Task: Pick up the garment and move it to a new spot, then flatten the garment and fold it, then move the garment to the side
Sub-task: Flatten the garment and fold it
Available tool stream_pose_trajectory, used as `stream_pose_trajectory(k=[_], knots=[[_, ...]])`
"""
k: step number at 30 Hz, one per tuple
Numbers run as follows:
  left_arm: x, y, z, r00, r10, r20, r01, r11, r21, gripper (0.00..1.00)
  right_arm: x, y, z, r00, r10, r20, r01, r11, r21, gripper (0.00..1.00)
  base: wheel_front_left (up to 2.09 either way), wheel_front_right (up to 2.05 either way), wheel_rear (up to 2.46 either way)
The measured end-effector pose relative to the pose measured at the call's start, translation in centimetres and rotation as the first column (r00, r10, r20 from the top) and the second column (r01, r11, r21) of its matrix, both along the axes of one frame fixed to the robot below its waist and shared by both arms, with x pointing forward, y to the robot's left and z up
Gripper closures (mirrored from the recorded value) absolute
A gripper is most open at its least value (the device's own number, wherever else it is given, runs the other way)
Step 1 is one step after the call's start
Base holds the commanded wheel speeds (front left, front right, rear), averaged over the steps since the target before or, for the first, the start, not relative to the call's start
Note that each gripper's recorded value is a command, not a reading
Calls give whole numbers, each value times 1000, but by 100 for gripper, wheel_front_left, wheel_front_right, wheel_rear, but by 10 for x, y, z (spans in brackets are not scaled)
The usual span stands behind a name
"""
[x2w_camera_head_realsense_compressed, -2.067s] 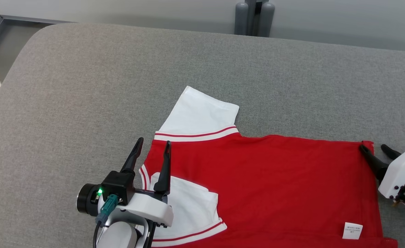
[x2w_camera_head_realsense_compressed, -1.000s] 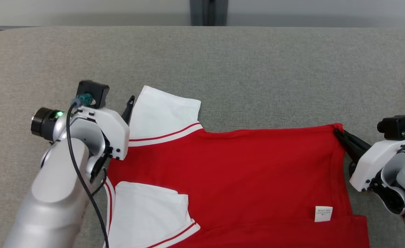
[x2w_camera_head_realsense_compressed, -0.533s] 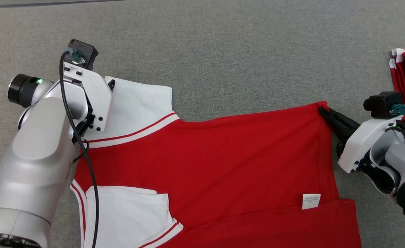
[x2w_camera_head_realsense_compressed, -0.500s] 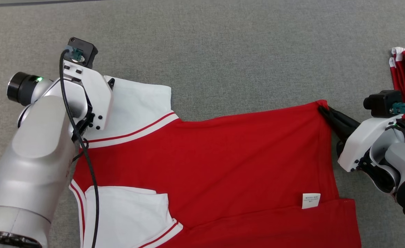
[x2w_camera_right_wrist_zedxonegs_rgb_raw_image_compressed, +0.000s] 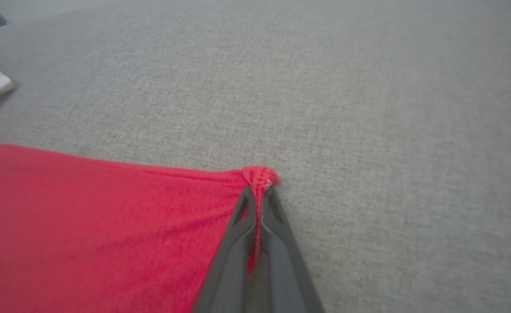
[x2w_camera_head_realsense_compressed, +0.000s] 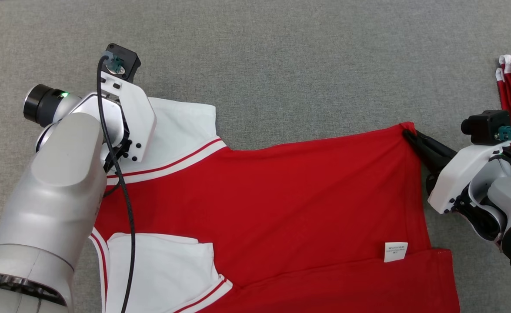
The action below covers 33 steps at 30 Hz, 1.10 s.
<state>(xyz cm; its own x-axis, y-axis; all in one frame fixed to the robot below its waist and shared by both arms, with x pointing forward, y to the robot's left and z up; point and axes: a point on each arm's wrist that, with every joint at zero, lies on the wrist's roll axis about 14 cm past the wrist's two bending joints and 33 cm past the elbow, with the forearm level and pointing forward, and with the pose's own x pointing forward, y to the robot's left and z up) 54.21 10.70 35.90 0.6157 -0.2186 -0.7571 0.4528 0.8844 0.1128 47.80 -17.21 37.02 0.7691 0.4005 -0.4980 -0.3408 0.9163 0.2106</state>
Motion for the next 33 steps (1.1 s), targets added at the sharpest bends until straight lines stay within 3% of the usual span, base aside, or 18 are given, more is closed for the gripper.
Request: stream_pose_trajectory(k=[13,33], knots=[[1,-3,25,996,-16,88,20,999,-50,100,0,3,5,1000,1,12,-1,1000,1,100,0,0,0],[-46,2,96,961,73,267,5,960,-281,100,-18,6,24,997,-17,77,18,1000,-16,100,0,0,0]])
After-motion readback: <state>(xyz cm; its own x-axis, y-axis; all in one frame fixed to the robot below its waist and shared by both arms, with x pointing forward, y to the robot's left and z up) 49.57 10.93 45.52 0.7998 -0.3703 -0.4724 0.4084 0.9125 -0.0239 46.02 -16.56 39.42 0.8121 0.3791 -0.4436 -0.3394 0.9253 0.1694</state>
